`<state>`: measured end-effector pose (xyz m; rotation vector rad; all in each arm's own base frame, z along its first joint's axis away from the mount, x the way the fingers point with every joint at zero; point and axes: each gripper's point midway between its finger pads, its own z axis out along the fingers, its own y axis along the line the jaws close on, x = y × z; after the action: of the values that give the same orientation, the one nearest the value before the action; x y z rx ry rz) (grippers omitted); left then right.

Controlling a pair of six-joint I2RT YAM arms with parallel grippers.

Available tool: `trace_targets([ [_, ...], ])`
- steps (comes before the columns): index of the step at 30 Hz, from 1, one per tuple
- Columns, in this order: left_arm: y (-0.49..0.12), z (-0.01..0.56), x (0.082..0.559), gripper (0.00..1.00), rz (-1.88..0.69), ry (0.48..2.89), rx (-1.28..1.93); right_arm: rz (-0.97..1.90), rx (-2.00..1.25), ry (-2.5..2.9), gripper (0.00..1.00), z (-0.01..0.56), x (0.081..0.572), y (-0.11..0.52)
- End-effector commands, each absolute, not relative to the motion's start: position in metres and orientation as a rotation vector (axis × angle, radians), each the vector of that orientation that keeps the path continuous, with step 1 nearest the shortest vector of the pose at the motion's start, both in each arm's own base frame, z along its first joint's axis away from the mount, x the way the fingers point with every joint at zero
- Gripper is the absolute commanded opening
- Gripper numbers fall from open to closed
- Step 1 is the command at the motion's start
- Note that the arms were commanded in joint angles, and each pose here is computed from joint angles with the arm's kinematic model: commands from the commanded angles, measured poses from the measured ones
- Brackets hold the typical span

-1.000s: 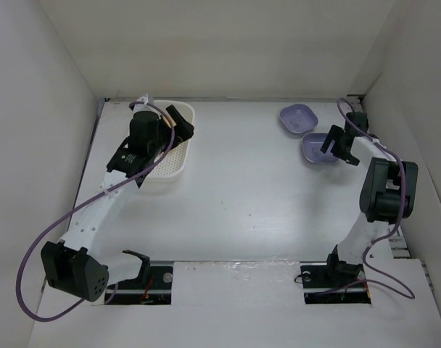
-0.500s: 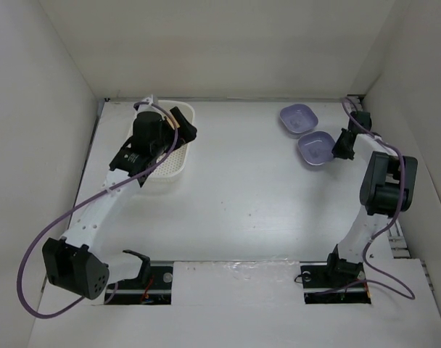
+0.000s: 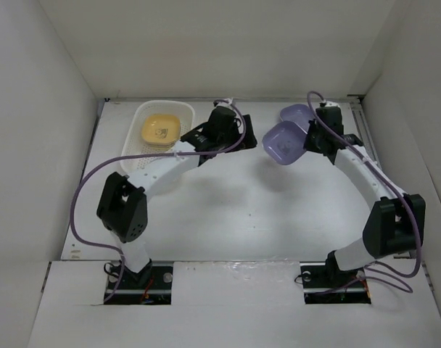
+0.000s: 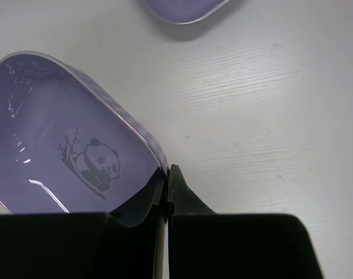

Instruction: Place the plates into the plastic bin on the countertop

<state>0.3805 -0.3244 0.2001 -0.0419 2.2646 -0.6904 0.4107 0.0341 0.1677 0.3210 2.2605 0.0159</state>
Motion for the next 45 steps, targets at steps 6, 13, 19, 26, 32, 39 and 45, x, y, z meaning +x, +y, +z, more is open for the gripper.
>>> trace_targets([
  [6, -0.344, 0.218, 0.402, 0.98, -0.653, 2.153, 0.01, 0.186, 0.079, 2.191, 0.0, 0.22, 0.407, 0.114],
  [13, -0.334, 0.196, 0.412, 0.76, -0.549, 2.178, -0.03, 0.288, -0.028, 2.118, 0.0, 0.251, 0.393, 0.156],
  [19, -0.325, 0.193, 0.415, 0.0, -0.481, 2.193, -0.082, 0.301, -0.04, 2.089, 0.0, 0.262, 0.394, 0.164],
  [26, -0.211, 0.229, 0.466, 0.0, -0.547, 2.11, -0.306, 0.236, 0.018, 2.084, 0.92, 0.258, 0.402, 0.126],
  [32, -0.107, 0.255, 0.503, 0.0, -0.525, 2.014, -0.385, 0.254, 0.002, 2.108, 0.93, 0.241, 0.402, 0.111],
  [39, 0.01, 0.225, 0.532, 0.0, -0.5, 2.054, -0.523, 0.263, -0.049, 2.109, 0.93, 0.233, 0.404, 0.105],
  [45, 0.034, 0.195, 0.539, 0.0, -0.399, 2.145, -0.4, 0.315, -0.079, 2.119, 0.93, 0.226, 0.407, 0.109],
])
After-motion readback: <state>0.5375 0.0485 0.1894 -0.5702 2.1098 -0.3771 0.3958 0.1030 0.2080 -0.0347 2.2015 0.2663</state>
